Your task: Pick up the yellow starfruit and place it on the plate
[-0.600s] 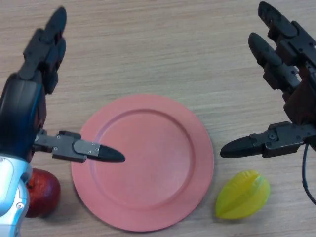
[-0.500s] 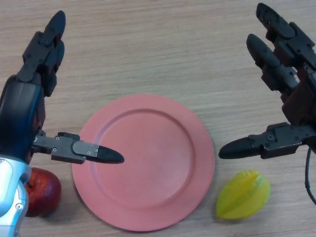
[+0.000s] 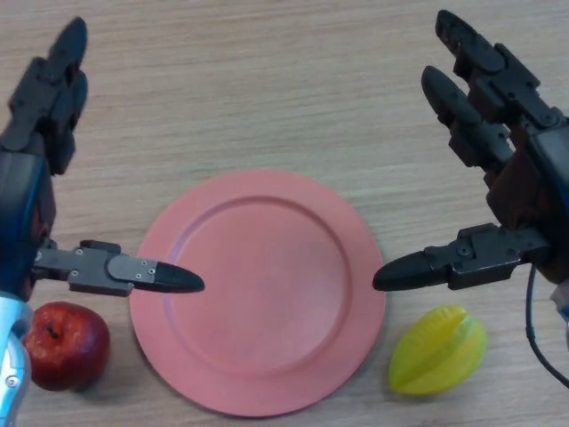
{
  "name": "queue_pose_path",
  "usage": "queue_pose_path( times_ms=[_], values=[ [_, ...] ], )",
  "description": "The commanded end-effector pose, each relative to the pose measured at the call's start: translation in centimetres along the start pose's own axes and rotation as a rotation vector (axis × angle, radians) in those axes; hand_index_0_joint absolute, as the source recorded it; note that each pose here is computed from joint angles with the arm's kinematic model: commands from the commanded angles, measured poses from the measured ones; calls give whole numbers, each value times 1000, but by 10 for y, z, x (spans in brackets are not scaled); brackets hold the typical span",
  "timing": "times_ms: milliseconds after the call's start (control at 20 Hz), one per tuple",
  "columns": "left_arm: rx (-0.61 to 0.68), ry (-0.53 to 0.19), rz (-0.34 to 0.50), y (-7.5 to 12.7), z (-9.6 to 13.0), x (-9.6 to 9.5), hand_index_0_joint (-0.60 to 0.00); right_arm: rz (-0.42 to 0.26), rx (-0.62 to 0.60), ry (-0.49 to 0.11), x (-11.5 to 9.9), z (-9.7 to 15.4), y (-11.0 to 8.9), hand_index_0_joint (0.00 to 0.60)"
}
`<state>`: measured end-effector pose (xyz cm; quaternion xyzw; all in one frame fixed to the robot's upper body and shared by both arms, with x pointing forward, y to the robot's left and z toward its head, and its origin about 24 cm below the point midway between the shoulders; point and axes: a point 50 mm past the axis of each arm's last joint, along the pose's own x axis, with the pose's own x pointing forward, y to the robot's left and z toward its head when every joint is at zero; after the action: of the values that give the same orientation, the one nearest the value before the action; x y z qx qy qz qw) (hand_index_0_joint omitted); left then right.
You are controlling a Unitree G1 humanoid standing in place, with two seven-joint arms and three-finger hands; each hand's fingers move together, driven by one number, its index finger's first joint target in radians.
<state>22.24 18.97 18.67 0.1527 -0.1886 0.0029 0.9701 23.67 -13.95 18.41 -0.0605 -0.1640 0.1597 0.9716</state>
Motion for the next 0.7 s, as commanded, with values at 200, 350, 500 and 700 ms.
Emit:
queue_pose_path(
  times_ms=[200, 350, 500, 700],
  values=[
    [5, -180, 74, 12, 24, 1, 0, 21, -51, -121, -8, 30, -4, 0],
    [9, -189, 68, 12, 22, 6, 0, 24, -31, -107, -16, 32, -6, 0],
    [63, -186, 45, 10, 15, 7, 0, 90, -139, -57, -31, 22, -1, 0],
    [118, -147, 15, 13, -1, 4, 0, 152, -285, -59, -43, 9, 2, 0]
  ],
)
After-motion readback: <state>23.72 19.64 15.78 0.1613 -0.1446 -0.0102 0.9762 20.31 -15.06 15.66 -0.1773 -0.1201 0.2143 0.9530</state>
